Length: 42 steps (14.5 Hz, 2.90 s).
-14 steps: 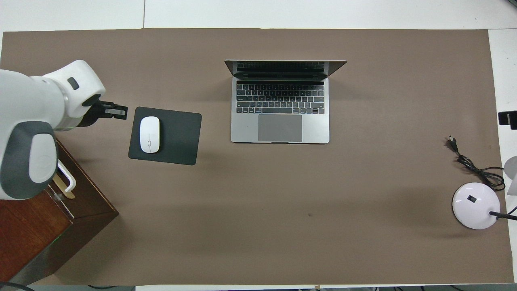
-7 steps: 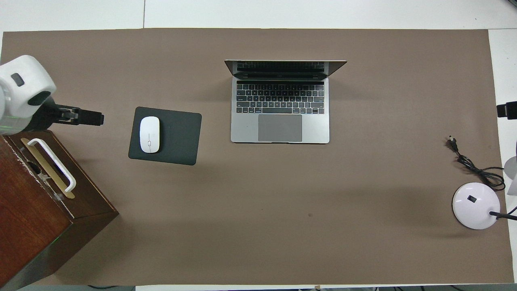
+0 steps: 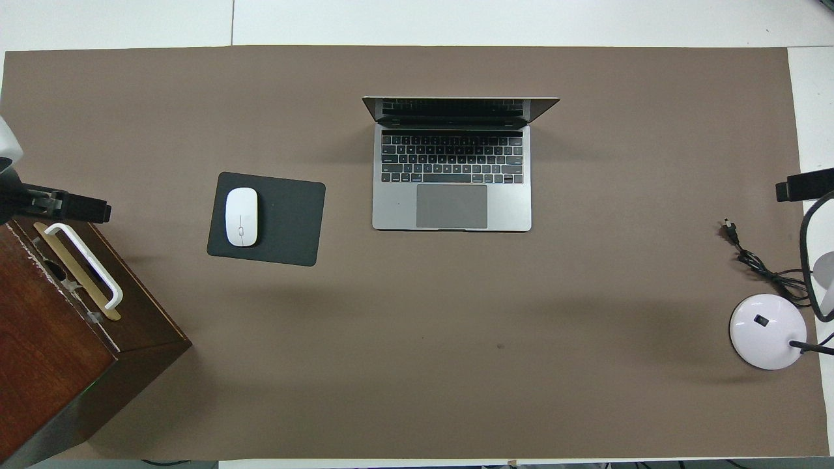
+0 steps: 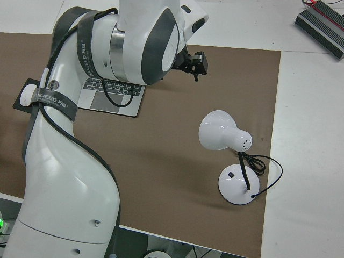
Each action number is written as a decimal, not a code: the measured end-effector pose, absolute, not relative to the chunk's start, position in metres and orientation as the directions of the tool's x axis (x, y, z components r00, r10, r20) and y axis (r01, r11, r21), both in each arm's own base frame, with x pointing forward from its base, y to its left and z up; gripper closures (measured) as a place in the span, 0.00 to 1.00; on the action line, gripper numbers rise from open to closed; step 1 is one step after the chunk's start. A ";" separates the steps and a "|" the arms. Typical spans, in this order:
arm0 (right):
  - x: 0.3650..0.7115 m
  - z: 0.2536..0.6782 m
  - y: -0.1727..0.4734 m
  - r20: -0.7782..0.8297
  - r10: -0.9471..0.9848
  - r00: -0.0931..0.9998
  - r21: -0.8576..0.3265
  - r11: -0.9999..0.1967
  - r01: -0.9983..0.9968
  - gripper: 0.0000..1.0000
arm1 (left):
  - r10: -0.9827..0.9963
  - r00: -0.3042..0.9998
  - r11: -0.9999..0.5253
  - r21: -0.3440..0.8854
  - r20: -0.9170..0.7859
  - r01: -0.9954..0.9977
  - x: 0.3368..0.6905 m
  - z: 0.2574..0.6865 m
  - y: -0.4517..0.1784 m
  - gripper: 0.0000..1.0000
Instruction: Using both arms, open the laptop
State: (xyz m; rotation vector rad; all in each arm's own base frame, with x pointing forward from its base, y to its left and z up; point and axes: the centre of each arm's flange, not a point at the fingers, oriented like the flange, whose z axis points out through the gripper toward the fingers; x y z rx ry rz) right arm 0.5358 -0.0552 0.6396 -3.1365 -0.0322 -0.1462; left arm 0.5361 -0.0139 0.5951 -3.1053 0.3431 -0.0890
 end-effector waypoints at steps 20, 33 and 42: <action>0.532 0.629 -0.054 0.057 -0.050 0.997 -0.010 -0.999 -0.050 0.00 | -0.090 0.996 -0.996 -0.011 0.011 -0.090 0.526 0.609 0.004 0.00; 0.519 0.643 -0.054 0.084 -0.050 0.995 -0.011 -0.999 -0.049 0.00 | -0.071 0.997 -0.997 -0.011 0.011 -0.071 0.526 0.610 -0.001 0.00; 0.522 0.618 -0.054 0.066 -0.050 0.997 -0.012 -0.999 -0.049 0.00 | -0.071 0.997 -0.997 -0.011 0.011 -0.071 0.526 0.610 -0.001 0.00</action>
